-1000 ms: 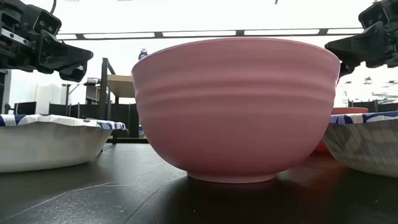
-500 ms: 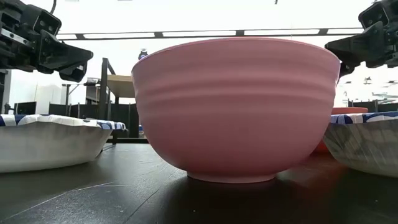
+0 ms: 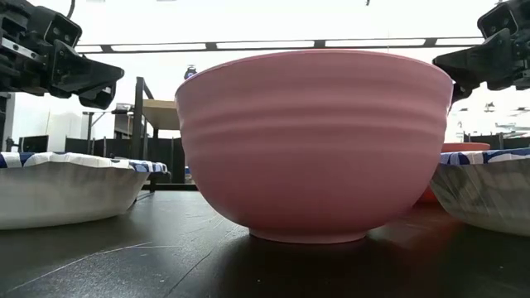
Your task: Place and stack bowls onto a shelf
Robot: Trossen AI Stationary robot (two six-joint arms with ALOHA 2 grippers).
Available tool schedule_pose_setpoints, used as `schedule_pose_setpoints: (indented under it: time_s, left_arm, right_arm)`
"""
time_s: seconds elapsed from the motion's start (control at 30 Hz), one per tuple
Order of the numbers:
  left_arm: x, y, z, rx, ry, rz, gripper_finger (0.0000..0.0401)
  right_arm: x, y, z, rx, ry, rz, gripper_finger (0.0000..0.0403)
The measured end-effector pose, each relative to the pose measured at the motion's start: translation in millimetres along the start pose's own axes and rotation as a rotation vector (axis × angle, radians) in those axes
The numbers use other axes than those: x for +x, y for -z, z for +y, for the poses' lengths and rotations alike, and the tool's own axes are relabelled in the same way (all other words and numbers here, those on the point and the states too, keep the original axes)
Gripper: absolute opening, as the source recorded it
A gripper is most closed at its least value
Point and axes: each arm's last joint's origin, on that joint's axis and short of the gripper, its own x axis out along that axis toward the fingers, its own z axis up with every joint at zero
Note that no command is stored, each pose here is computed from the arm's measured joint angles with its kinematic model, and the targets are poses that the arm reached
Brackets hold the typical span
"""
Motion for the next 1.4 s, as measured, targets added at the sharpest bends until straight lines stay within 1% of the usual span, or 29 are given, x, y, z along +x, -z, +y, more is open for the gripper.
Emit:
schedule_pose_setpoints:
  time_s: [0.27, 0.3, 0.4, 0.47, 0.63, 0.77, 0.83, 0.9, 0.97, 1.0, 1.07, 1.17, 1.27, 1.4]
  left_arm:
    - [0.0, 0.0, 0.0, 0.0, 0.0, 0.0, 0.0]
    - [0.0, 0.0, 0.0, 0.0, 0.0, 0.0, 0.0]
    - [0.0, 0.0, 0.0, 0.0, 0.0, 0.0, 0.0]
    - [0.0, 0.0, 0.0, 0.0, 0.0, 0.0, 0.0]
    - [0.0, 0.0, 0.0, 0.0, 0.0, 0.0, 0.0]
    - [0.0, -1.9, 0.0, 0.003, 0.0, -0.02, 0.0]
    - [-0.4, -10.2, 0.1, -0.044, 0.001, -0.105, 0.0]
    - [-2.8, -24.0, 0.3, -0.136, 0.011, -0.25, 0.0]
    - [-8.1, -39.3, 1.0, -0.22, 0.012, -0.42, 0.0]
    - [-11.5, -46.2, 1.5, -0.238, 0.008, -0.5, 0.0]
    - [-18.7, -57.4, 1.8, -0.24, 0.006, -0.639, 0.0]
    - [-29.4, -69.6, 1.5, -0.23, 0.025, -0.807, 0.0]
    - [-35.3, -74.5, 1.2, -0.228, 0.035, -0.883, 0.0]
    - [-35.7, -74.7, 1.3, -0.206, 0.023, -0.886, 0.0]
  right_arm:
    - [0.0, -0.1, 0.0, 0.0, 0.0, -0.002, 0.0009]
    - [0.0, -0.4, 0.0, 0.015, -0.001, -0.005, 0.0009]
    - [0.0, -0.4, 0.0, 0.155, -0.001, -0.004, 0.0009]
    - [0.0, -1.5, 0.0, 0.206, -0.001, -0.016, 0.0009]
    - [-0.9, -12.8, 0.2, 0.293, -0.023, -0.131, 0.0009]
    - [-3.0, -25.2, 0.2, 0.31, -0.043, -0.26, 0.0009]
    - [-3.0, -29.3, 0.2, 0.31, -0.049, -0.301, 0.0009]
    - [-1.9, -31.5, 0.1, 0.311, -0.048, -0.321, 0.0009]
    - [0.6, -32.7, -0.8, 0.323, -0.019, -0.333, 0.0009]
    - [2.3, -32.5, -1.3, 0.331, 0.002, -0.329, 0.0009]
    - [6.8, -33.5, -2.6, 0.338, 0.057, -0.294, 0.0009]
    - [14.2, -43.4, -4.7, 0.349, 0.144, -0.242, 0.0009]
    - [26.8, -54.3, -6.7, 0.369, 0.25, -0.078, 0.0009]
    - [36.2, -73.0, -8.5, 0.408, 0.394, 0.21, 0.0009]
